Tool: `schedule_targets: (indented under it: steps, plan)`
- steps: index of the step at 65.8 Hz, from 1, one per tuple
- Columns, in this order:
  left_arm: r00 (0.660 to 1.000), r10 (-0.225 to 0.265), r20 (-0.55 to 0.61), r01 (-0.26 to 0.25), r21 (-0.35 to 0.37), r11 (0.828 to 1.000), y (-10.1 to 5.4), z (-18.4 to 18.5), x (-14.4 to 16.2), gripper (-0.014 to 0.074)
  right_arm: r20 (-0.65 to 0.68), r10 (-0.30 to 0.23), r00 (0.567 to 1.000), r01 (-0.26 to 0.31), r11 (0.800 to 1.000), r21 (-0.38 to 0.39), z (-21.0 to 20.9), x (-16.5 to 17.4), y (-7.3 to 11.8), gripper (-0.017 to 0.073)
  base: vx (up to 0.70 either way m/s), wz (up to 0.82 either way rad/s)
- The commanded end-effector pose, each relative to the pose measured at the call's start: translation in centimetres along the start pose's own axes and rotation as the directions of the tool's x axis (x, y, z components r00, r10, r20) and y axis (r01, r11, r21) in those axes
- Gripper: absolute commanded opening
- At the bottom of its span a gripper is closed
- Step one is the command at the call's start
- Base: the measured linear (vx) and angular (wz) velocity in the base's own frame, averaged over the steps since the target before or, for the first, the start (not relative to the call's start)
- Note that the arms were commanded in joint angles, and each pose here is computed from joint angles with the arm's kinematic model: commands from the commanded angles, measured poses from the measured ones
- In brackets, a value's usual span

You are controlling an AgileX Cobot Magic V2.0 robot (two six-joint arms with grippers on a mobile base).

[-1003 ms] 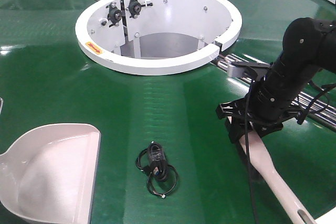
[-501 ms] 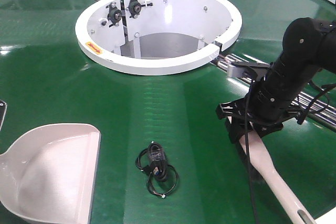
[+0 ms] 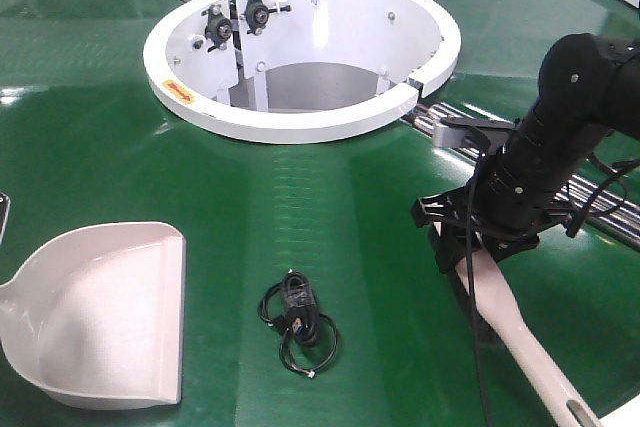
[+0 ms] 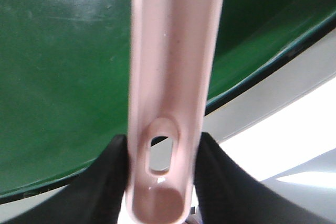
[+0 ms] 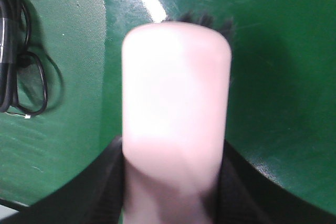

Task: Clean and inspect green conveyor with broom and dustpan
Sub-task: 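Slide the dustpan with the left gripper up to the black cable coil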

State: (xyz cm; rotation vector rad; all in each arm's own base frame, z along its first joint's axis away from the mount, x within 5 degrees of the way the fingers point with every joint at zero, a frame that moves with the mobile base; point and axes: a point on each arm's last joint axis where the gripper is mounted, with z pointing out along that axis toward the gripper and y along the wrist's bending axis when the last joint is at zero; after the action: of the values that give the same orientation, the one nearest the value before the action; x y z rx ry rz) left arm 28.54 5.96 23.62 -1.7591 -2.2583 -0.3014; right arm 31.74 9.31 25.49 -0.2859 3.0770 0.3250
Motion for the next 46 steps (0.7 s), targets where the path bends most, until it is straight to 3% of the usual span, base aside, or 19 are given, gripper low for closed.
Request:
schedule_targets:
  steps: [1,26,46]
  plan:
    - [0.999,-0.039,-0.025,0.037,-0.048,0.998,-0.1,-1.6,0.9,-0.0024,0.070,-0.019,0.997,0.020,1.000,-0.016,-2.3,0.3,0.5,-0.0005,0.00,0.00]
    - [0.999,0.027,-0.045,-0.033,-0.136,0.990,0.6,-3.8,0.3,-0.0024,0.070,-0.019,0.997,0.020,1.000,-0.016,-2.3,0.3,0.5,-0.0005,0.00,0.00]
    - [0.997,0.071,-0.030,-0.075,-0.154,0.985,0.4,-4.4,-1.6,-0.0024,0.069,-0.019,0.997,0.020,1.000,-0.016,-2.3,0.3,0.5,-0.0005,0.00,0.00]
